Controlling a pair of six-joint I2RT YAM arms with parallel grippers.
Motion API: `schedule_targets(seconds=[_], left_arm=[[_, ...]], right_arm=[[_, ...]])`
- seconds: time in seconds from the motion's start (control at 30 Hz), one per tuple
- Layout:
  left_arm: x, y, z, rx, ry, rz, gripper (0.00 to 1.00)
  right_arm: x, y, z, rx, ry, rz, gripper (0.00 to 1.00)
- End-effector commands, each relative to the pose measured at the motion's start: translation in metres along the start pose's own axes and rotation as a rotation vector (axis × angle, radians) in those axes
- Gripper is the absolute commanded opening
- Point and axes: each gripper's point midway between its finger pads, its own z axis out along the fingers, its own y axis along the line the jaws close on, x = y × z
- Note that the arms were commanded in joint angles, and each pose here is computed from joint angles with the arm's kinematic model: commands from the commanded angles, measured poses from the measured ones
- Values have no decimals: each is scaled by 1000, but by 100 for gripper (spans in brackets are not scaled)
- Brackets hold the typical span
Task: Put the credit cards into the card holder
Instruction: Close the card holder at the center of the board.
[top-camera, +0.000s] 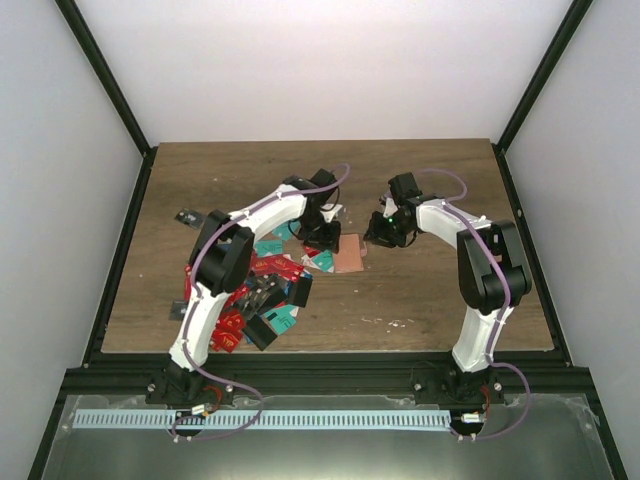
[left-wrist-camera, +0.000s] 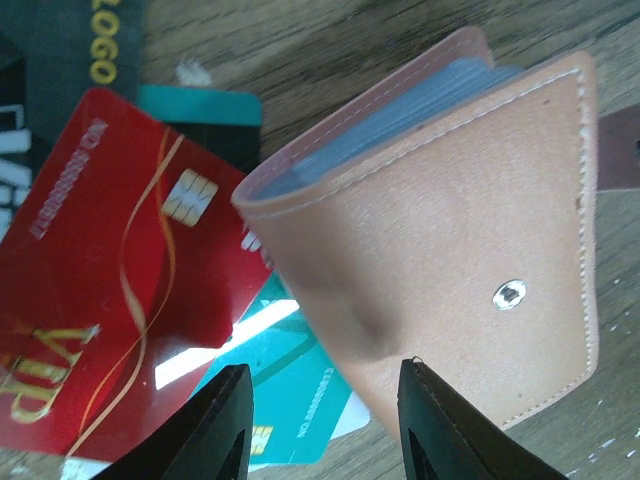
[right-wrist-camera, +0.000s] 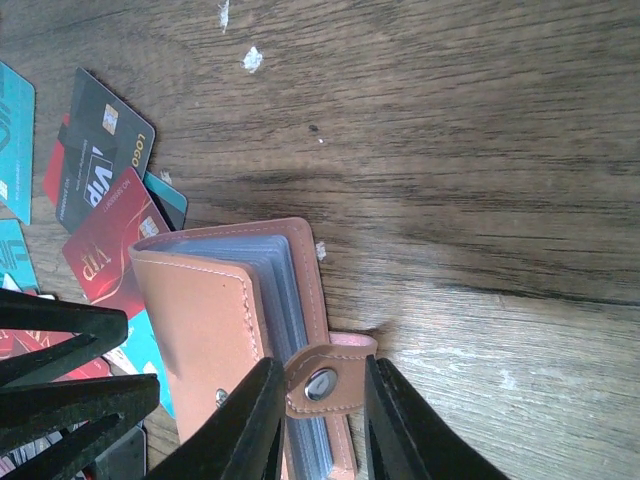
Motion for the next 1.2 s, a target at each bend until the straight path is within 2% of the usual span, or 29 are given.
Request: schedule_targets(seconds=[0.0,0.17,0.4,0.63,0.8,0.97,1.17], left_arm=[[-7,-12,2,56,5,35,43],[-11,-16,7,83,18,55,43],[-17,-14,15,79,17,49,44],[-20,-14,19,76,17,33,53],[-26,-18,14,85,-6,27,61],[-28,-17,18,85,-3,19,61],[-34,-16,19,77,-15,11,56]], right_arm=[[-9,6,-6,-13,-15,-23,25],[-12,14,-7,-48,-14,-40,32],[-11,16,-4,-38,4,-63,36],[-6,11,3,-1,33,-84,36],[-6,5,4,34,34,-95,32],[-7,3,3,48,29,-100,25],[-9,4,0,54,16,-112,18]])
